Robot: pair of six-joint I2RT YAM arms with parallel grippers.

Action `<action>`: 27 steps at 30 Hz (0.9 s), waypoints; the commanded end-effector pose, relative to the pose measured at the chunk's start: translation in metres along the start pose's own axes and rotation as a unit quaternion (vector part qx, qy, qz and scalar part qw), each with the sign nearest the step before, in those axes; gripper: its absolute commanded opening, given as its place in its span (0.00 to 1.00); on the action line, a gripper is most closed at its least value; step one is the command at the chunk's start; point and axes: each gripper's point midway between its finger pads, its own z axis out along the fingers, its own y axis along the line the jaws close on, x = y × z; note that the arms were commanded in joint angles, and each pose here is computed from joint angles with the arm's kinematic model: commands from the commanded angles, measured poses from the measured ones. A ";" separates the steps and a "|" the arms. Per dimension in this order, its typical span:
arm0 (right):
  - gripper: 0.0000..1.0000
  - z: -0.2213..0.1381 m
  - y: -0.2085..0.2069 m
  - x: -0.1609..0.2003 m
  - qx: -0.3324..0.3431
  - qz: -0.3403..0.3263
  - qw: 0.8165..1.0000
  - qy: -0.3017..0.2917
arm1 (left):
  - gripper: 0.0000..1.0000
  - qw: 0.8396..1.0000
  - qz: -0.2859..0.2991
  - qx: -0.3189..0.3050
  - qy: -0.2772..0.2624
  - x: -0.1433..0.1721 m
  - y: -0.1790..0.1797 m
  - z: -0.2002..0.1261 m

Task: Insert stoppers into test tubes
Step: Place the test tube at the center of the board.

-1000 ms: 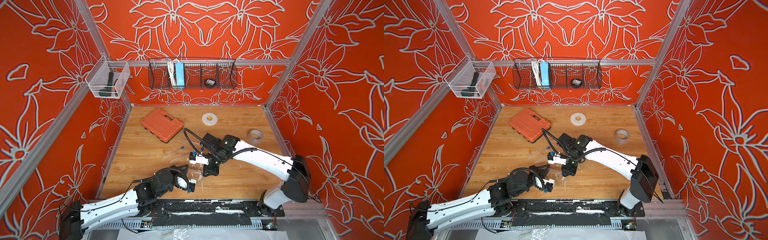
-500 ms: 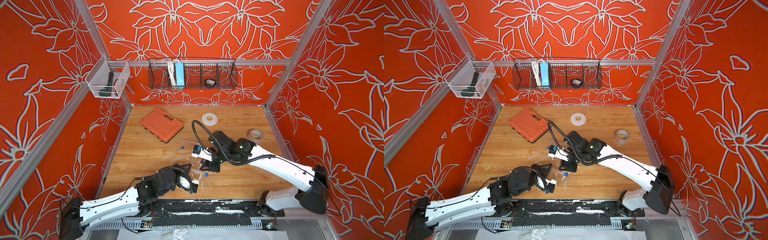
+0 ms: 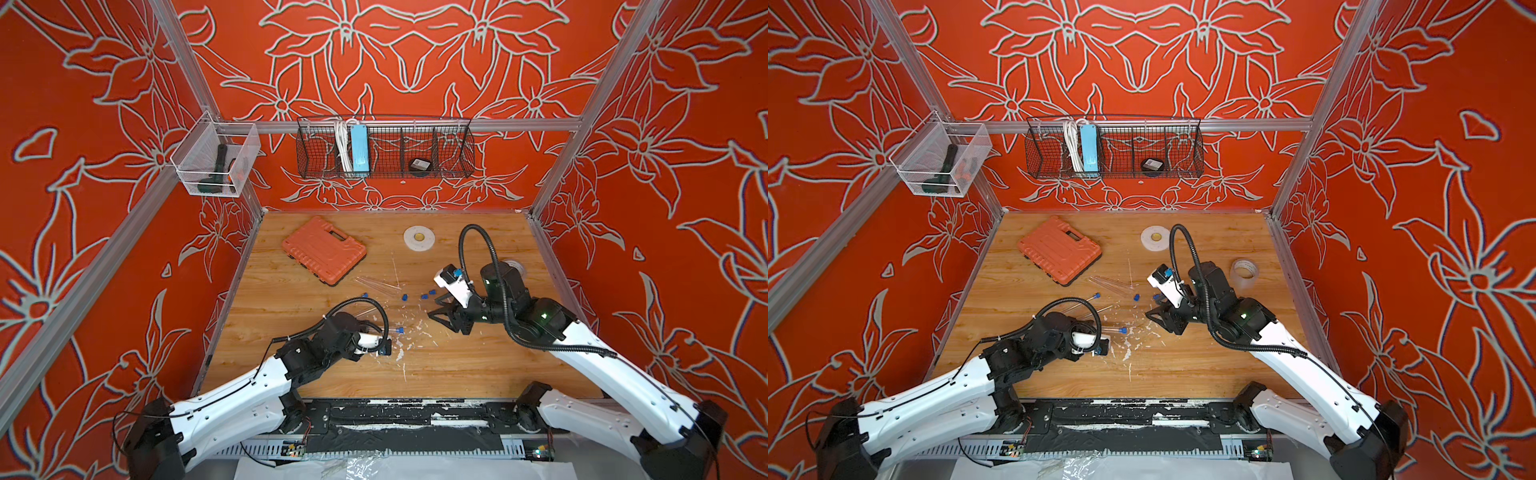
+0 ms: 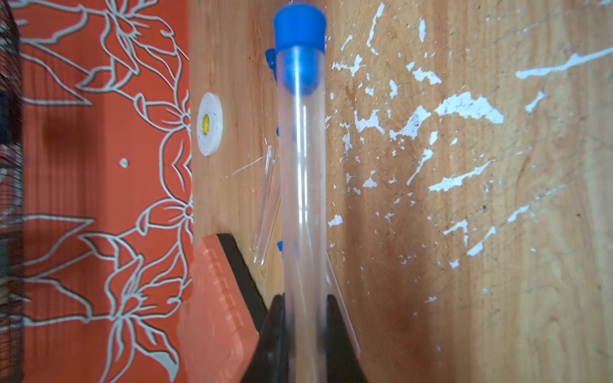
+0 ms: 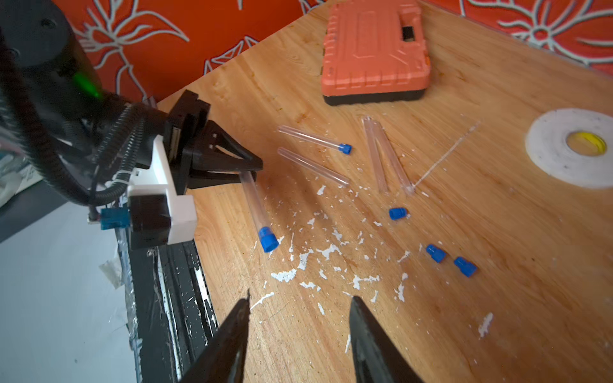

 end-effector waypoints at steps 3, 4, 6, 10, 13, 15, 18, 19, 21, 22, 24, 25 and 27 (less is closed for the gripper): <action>0.49 -0.001 -0.013 0.000 0.015 0.052 0.998 -0.027 | 0.00 0.994 -0.095 0.060 0.006 0.017 -0.007 0.008; 0.49 -0.001 -0.014 0.001 0.016 0.056 0.998 -0.029 | 0.00 0.992 -0.111 0.063 0.010 0.022 -0.004 0.011; 0.49 -0.001 -0.013 0.003 0.012 0.061 0.998 -0.034 | 0.00 0.987 -0.141 0.067 0.025 0.034 0.001 0.016; 0.48 0.000 -0.006 0.004 -0.011 0.064 0.997 -0.050 | 0.00 0.977 -0.187 0.075 0.070 0.068 0.014 0.031; 0.48 0.001 0.001 0.004 -0.035 0.069 0.995 -0.063 | 0.00 0.971 -0.217 0.065 0.075 0.085 0.036 0.036; 0.48 0.000 0.007 0.001 -0.052 0.072 0.993 -0.073 | 0.00 0.968 -0.228 0.064 0.080 0.096 0.045 0.040; 0.48 -0.003 0.011 -0.002 -0.060 0.070 0.992 -0.081 | 0.00 0.965 -0.235 0.073 0.093 0.111 0.051 0.045; 0.48 -0.005 0.012 -0.003 -0.060 0.067 0.992 -0.084 | 0.00 0.963 -0.241 0.078 0.093 0.115 0.052 0.047; 0.48 -0.008 0.013 -0.005 -0.060 0.063 0.992 -0.090 | 0.00 0.959 -0.253 0.088 0.097 0.122 0.053 0.051; 0.48 -0.010 0.014 -0.006 -0.060 0.061 0.992 -0.093 | 0.00 0.957 -0.257 0.096 0.098 0.125 0.052 0.053; 0.48 -0.012 0.015 -0.006 -0.059 0.058 0.992 -0.096 | 0.00 0.952 -0.269 0.107 0.101 0.130 0.049 0.056; 0.48 -0.013 0.015 -0.005 -0.058 0.058 0.992 -0.097 | 0.00 0.949 -0.277 0.110 0.099 0.132 0.049 0.057; 0.48 -0.015 0.016 -0.005 -0.059 0.056 0.991 -0.102 | 0.00 0.945 -0.290 0.118 0.096 0.135 0.048 0.058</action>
